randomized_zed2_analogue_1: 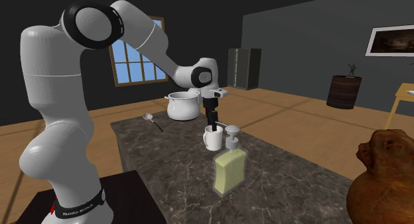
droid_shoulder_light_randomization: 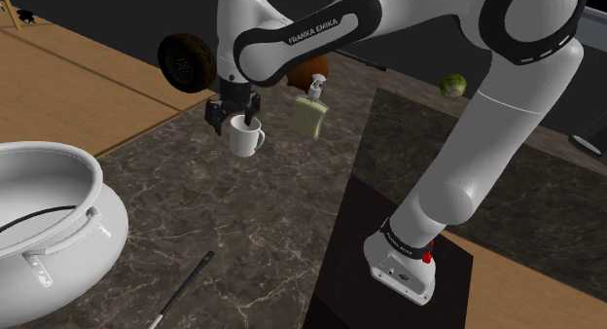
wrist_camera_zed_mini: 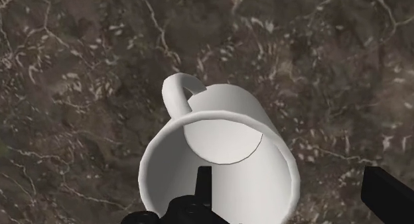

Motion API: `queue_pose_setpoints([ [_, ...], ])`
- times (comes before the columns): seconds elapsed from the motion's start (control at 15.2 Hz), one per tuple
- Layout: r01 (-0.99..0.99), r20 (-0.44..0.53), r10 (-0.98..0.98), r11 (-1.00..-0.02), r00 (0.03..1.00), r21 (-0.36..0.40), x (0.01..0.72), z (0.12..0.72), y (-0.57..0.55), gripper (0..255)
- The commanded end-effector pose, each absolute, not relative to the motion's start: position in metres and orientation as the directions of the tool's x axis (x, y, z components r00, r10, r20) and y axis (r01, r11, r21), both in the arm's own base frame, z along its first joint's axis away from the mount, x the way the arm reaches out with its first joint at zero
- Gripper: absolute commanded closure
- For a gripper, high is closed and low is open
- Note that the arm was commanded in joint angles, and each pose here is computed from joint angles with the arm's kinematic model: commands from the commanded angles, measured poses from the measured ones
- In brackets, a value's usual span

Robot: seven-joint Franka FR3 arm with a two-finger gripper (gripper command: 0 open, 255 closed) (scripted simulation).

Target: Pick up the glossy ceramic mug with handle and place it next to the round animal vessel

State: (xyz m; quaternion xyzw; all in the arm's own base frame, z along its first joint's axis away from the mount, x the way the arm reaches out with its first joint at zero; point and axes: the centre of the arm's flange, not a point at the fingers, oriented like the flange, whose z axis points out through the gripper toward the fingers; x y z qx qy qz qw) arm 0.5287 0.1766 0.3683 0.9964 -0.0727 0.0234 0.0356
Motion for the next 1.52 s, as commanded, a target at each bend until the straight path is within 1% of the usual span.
queue_pose_setpoints([
  [0.0, -0.147, 0.052, -0.143, -0.987, 0.988, 0.068, 0.529, 0.358, 0.176, 0],
  [0.13, -0.147, 0.052, -0.143, -0.987, 0.988, 0.068, 0.529, 0.350, 0.176, 0],
  [0.59, -0.147, 0.052, -0.143, -0.987, 0.988, 0.068, 0.529, 0.350, 0.176, 0],
  [0.66, -0.147, 0.052, -0.143, -0.987, 0.988, 0.068, 0.529, 0.350, 0.176, 255],
  [1.25, -0.147, 0.052, -0.143, -0.987, 0.988, 0.068, 0.529, 0.350, 0.176, 255],
  [1.45, -0.147, 0.052, -0.143, -0.987, 0.988, 0.068, 0.529, 0.366, 0.176, 255],
])
